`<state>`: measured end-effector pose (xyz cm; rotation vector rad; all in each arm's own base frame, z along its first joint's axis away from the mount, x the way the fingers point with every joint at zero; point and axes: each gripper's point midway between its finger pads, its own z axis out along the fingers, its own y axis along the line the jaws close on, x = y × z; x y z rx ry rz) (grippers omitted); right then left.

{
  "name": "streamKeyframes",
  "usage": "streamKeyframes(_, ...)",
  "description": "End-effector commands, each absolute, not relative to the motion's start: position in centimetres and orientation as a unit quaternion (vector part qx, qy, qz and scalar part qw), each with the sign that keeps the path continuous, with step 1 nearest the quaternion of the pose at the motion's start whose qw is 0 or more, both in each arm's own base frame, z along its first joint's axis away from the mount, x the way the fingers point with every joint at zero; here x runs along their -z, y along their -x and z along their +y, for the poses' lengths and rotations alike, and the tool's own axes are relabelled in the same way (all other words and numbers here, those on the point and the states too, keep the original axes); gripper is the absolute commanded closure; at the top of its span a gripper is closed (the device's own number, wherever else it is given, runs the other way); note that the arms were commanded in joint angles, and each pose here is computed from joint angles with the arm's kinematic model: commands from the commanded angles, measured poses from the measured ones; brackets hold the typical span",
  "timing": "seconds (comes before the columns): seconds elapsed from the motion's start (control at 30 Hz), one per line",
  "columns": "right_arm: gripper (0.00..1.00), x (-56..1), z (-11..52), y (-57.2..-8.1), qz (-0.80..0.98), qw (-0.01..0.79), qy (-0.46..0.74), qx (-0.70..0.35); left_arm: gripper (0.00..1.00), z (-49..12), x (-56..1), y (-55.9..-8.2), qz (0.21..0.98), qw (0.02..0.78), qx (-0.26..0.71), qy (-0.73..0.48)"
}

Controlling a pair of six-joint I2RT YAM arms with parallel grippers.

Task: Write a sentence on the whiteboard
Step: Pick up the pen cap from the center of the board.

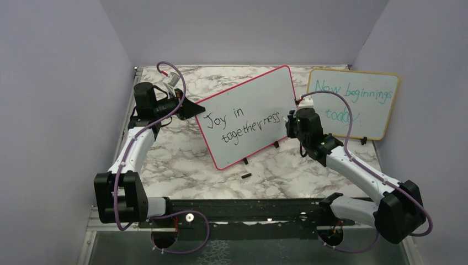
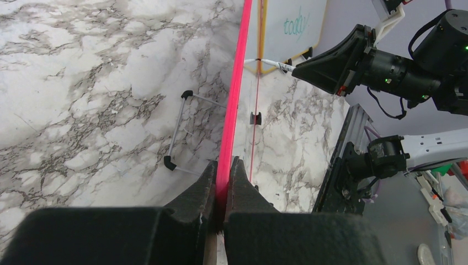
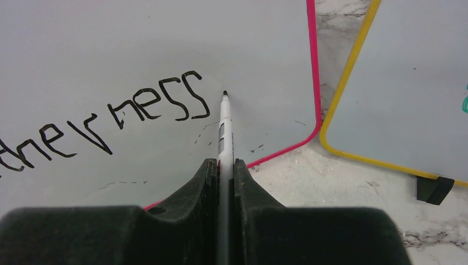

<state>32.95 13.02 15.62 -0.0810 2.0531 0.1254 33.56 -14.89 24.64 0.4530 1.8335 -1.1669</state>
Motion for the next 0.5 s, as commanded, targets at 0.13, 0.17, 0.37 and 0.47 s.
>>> streamKeyframes(0.13,0.99,-17.7,12.7,-32.7,0.844,0.532,0.028,-0.063,1.0,-13.7,-20.9,-34.8,0.782,0.44,0.41,-0.162)
streamKeyframes(0.17,1.0,-18.1,12.6,-32.5,0.843,0.534,0.028,-0.062,1.0,-13.6,-21.1,-34.8,0.783,0.441,0.408,-0.161)
streamKeyframes(0.37,1.0,-20.1,11.6,-31.1,0.835,0.545,0.022,-0.063,1.0,-13.3,-22.7,-35.1,0.781,0.457,0.394,-0.16)
streamKeyframes(0.47,1.0,-21.3,11.0,-30.4,0.83,0.554,0.016,-0.062,0.88,-12.9,-23.8,-35.3,0.783,0.471,0.378,-0.152)
